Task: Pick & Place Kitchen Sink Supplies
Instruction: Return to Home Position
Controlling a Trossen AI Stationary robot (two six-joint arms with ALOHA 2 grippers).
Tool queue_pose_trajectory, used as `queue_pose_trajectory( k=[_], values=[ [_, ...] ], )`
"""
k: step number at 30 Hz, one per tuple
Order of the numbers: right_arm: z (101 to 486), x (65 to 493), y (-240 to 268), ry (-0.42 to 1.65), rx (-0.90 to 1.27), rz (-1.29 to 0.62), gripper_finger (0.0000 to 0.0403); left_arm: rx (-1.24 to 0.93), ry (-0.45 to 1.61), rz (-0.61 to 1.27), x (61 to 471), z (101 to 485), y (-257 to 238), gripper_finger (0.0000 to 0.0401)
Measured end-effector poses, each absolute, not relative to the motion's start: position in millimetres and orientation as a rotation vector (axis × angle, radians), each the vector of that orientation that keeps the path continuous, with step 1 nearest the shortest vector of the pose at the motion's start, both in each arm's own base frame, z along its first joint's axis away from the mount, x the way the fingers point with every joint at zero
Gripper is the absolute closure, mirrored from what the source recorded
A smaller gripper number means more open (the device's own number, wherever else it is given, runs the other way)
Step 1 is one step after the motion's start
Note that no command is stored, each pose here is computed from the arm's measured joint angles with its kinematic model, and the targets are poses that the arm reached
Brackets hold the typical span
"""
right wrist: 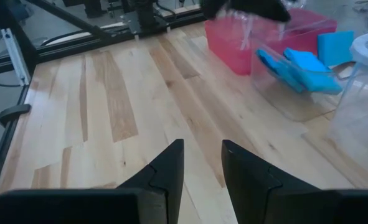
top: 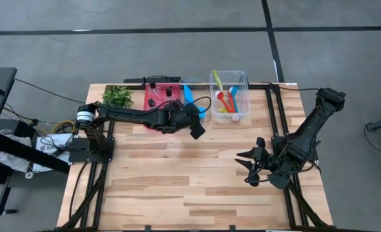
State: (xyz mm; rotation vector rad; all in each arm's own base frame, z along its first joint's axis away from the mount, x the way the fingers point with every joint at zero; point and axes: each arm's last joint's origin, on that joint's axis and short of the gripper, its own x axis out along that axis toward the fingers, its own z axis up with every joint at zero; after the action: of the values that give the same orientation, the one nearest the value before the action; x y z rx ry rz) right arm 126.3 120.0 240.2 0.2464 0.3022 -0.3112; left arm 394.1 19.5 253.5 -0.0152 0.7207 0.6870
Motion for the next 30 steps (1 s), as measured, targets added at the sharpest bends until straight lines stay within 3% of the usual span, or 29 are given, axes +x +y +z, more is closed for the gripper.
queue_pose_trajectory(
  k=[13, 20, 24, 30],
  values=[
    [238.7, 126.3, 122.5, 0.369, 0.271, -0.238, 0.0301, 0.172, 0.452, 0.344, 339.3, 352.9, -66.5, 0.0150],
    [238.6, 126.3, 122.5, 0.370, 0.270, -0.237, 0.0301, 0.142, 0.213, -0.135, 296.6, 406.8, -102.5, 0.0152],
    [238.6, 126.2, 122.4, 0.370, 0.271, -0.238, 0.0301, 0.102, 0.166, -0.181, 272.4, 422.2, -104.2, 0.0152],
    [240.2, 126.7, 124.0, 0.359, 0.278, -0.226, 0.0301, 0.026, 0.027, -0.209, 242.5, 406.7, -93.1, 0.0152]
  ],
)
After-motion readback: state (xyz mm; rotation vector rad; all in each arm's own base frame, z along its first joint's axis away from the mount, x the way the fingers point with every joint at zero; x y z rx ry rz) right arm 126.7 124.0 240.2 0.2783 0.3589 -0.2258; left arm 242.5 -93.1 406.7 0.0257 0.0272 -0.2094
